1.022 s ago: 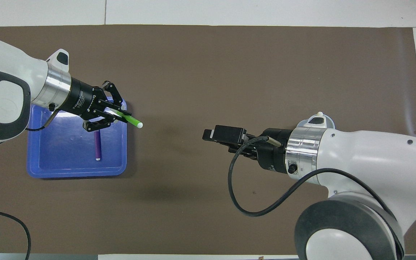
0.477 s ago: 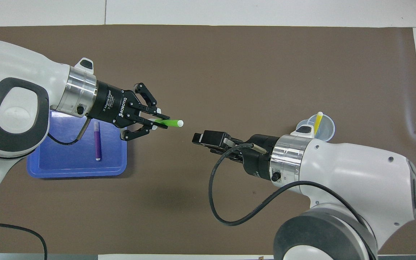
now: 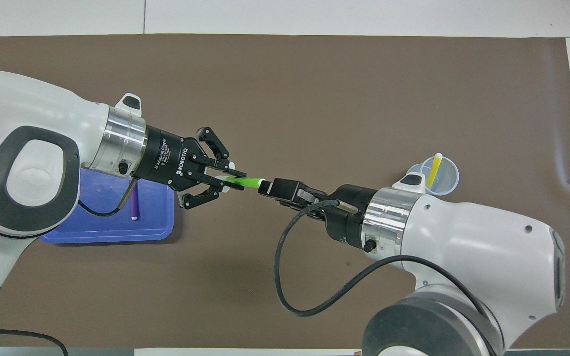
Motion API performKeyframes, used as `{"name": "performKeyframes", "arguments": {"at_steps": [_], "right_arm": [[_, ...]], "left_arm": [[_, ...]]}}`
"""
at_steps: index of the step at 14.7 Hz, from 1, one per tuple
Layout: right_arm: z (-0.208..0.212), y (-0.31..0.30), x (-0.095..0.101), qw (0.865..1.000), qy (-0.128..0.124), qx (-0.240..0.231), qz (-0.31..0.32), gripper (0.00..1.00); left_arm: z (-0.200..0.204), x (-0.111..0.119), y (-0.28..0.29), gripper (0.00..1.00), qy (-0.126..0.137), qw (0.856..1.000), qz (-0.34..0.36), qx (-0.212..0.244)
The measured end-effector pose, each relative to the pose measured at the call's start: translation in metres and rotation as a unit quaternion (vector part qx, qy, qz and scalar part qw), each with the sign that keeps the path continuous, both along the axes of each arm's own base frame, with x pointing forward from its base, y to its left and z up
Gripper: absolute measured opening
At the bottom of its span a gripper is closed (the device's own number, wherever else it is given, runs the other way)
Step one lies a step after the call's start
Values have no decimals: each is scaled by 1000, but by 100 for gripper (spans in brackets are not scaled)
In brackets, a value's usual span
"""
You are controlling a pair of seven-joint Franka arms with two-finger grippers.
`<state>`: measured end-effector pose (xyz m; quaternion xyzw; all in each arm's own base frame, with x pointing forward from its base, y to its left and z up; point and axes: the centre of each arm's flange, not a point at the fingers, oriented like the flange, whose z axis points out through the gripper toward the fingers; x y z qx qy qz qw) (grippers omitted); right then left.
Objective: Transfer and insert pens with both arms
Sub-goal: 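Lift the green pen toward the right gripper and grasp its tip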
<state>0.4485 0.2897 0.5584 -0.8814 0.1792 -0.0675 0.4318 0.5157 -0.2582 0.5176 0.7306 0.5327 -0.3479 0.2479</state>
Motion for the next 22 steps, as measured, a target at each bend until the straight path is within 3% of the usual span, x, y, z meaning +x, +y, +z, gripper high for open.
{"name": "performKeyframes", "arguments": {"at_steps": [6, 10, 13, 15, 21, 22], "right_arm": [[-3, 10, 2, 1000, -1, -2, 3, 53], [-5, 13, 1, 1000, -1, -3, 6, 52], [-6, 12, 2, 1000, 1, -5, 5, 42], [-11, 10, 3, 1000, 4, -7, 3, 19], [-11, 9, 4, 1000, 7, -7, 5, 18], [-11, 9, 4, 1000, 7, -7, 5, 18]], "left_arm": [[2, -25, -17, 17, -10, 1000, 16, 6], [4, -28, -16, 17, -11, 1000, 24, 7], [5, -26, -13, 17, -13, 999, 29, 6], [6, -24, -9, 17, -14, 999, 34, 6], [6, -25, -9, 17, -11, 999, 37, 7], [7, -25, -9, 22, -13, 999, 39, 7]]}}
